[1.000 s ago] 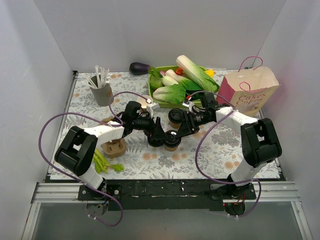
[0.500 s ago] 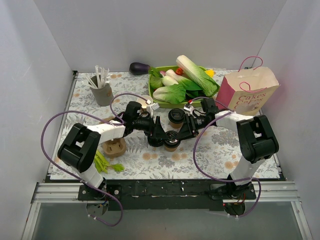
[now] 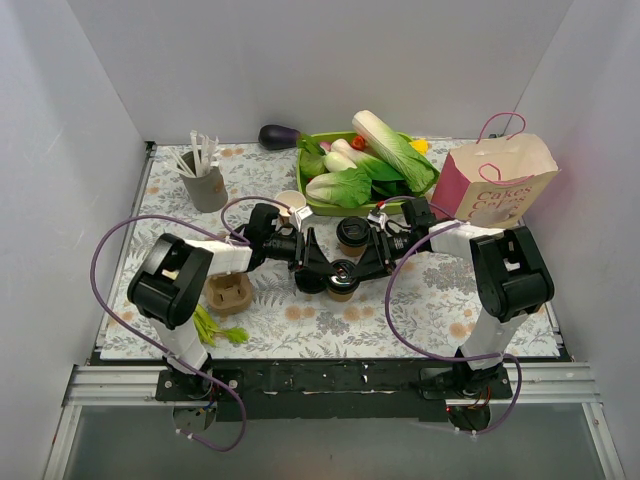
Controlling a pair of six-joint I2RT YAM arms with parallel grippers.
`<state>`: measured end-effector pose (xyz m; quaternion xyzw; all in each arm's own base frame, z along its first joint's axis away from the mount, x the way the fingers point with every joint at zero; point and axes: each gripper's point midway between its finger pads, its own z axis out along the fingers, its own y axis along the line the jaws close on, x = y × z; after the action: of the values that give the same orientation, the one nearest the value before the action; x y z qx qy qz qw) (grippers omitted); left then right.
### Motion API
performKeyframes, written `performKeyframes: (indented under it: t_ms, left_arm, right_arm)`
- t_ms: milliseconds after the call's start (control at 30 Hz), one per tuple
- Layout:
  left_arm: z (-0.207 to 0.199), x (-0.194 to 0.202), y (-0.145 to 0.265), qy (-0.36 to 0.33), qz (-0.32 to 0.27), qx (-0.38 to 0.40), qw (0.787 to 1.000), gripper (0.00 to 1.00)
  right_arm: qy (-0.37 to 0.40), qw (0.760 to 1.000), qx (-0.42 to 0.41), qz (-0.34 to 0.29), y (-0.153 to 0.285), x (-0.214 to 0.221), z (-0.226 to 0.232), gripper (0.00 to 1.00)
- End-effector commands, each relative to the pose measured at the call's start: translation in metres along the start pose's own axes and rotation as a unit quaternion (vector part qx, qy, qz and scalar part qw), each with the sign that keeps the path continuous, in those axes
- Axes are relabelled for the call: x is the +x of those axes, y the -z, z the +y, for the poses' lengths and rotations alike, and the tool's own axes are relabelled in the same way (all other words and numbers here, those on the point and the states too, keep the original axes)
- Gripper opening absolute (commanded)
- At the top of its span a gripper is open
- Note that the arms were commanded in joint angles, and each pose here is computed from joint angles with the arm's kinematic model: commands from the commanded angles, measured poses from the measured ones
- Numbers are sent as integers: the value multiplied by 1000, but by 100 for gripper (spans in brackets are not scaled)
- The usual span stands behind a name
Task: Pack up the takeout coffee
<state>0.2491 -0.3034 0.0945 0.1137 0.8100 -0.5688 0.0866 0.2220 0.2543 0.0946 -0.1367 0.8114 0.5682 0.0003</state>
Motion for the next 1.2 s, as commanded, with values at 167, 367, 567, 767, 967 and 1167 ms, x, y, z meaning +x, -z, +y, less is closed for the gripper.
performKeyframes:
  t_ms: [167,367,567,767,967,1167]
  left_arm:
    - [83,13,-3,118,-31,-143,982,43]
    - [96,12,0,104,-40,-188,976,45]
    - [76,19,-6,46,-32,-157,986,47]
    - [-10,-19,-2,-104,-59,-35,992,64]
    - [-54,-28,8,-162,-51,16,985,70]
    - [-80,-39,21,-209,-58,20,976,72]
  right_arm:
    - [-37,997,65,5,-7,5,-33,45]
    - [-27,992,125,4,0,5,-48,45]
    - [-23,989,145,4,4,15,-55,45]
    - [96,988,118,-23,15,-18,-14,52]
    - [196,968,149,-35,36,-42,16,78]
    - [303,940,159,-12,48,-37,31,94]
